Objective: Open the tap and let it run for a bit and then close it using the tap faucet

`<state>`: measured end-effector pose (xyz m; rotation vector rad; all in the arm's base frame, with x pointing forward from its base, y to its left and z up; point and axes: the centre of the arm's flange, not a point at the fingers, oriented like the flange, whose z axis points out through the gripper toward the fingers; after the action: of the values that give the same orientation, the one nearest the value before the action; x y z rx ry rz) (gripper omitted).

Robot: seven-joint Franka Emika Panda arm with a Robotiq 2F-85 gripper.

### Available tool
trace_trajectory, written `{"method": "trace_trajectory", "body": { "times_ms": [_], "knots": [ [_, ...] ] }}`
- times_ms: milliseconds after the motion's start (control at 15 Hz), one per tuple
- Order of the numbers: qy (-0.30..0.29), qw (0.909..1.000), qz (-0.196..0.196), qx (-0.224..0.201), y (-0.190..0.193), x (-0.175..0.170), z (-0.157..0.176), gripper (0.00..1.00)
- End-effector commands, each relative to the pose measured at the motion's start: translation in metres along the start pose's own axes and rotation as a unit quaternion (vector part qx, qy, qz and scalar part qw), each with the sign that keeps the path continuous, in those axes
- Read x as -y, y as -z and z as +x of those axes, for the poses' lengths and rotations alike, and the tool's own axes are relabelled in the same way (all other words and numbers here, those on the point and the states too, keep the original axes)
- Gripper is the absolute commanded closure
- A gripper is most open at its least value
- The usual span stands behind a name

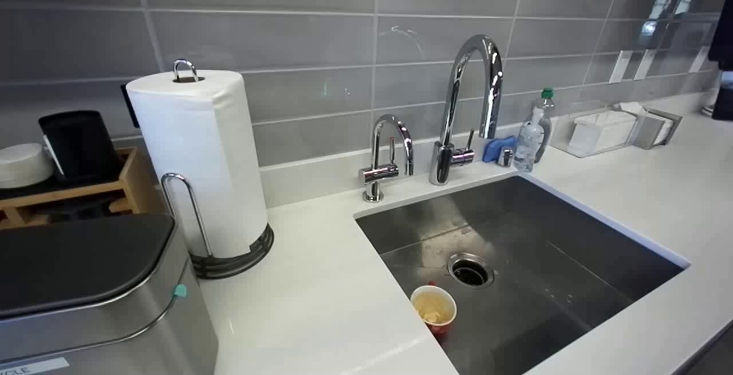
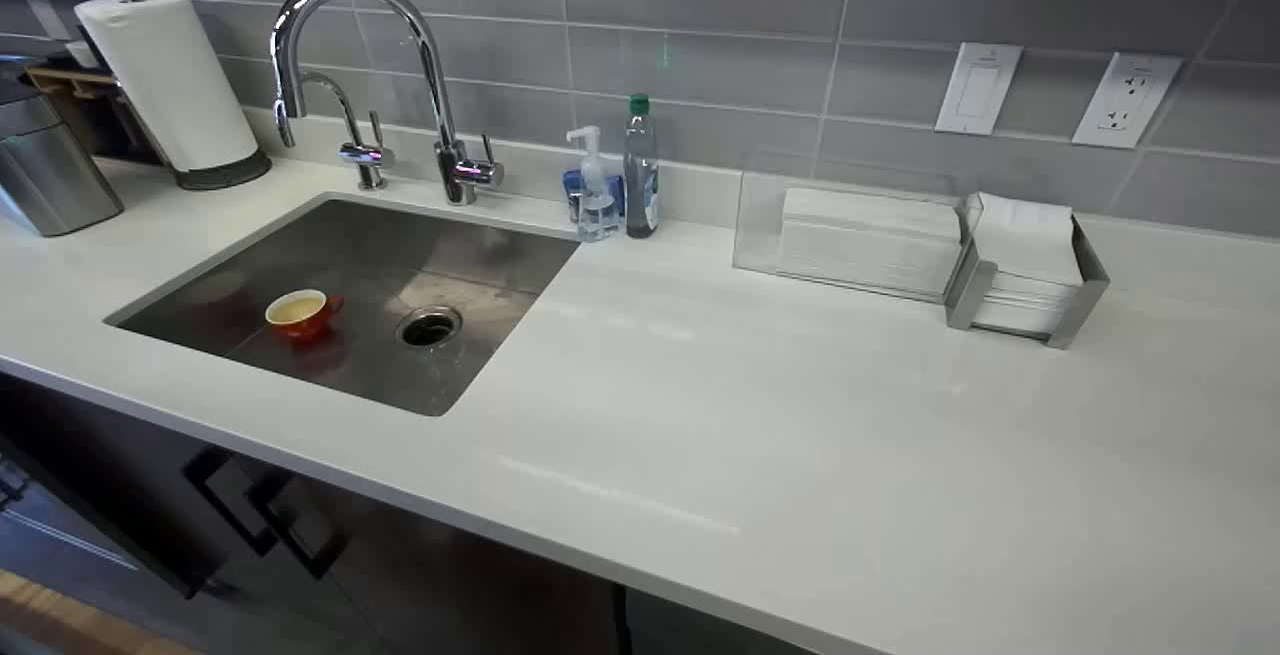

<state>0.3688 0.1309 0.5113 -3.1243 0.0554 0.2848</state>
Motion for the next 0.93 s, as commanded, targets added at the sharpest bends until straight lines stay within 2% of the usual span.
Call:
{"method": "trace_trajectory", "body": {
  "times_ms": [0,600,867],
  "knots": [
    [0.000,1.0000,0.000,0.000,0.000,0.000,0.000,0.00],
    [0.000,1.0000,0.000,0.000,0.000,0.000,0.000,0.00],
    [0.000,0.9997,0.011,-0.021,0.001,-0.022,0.042,0.00]
  ]
}}
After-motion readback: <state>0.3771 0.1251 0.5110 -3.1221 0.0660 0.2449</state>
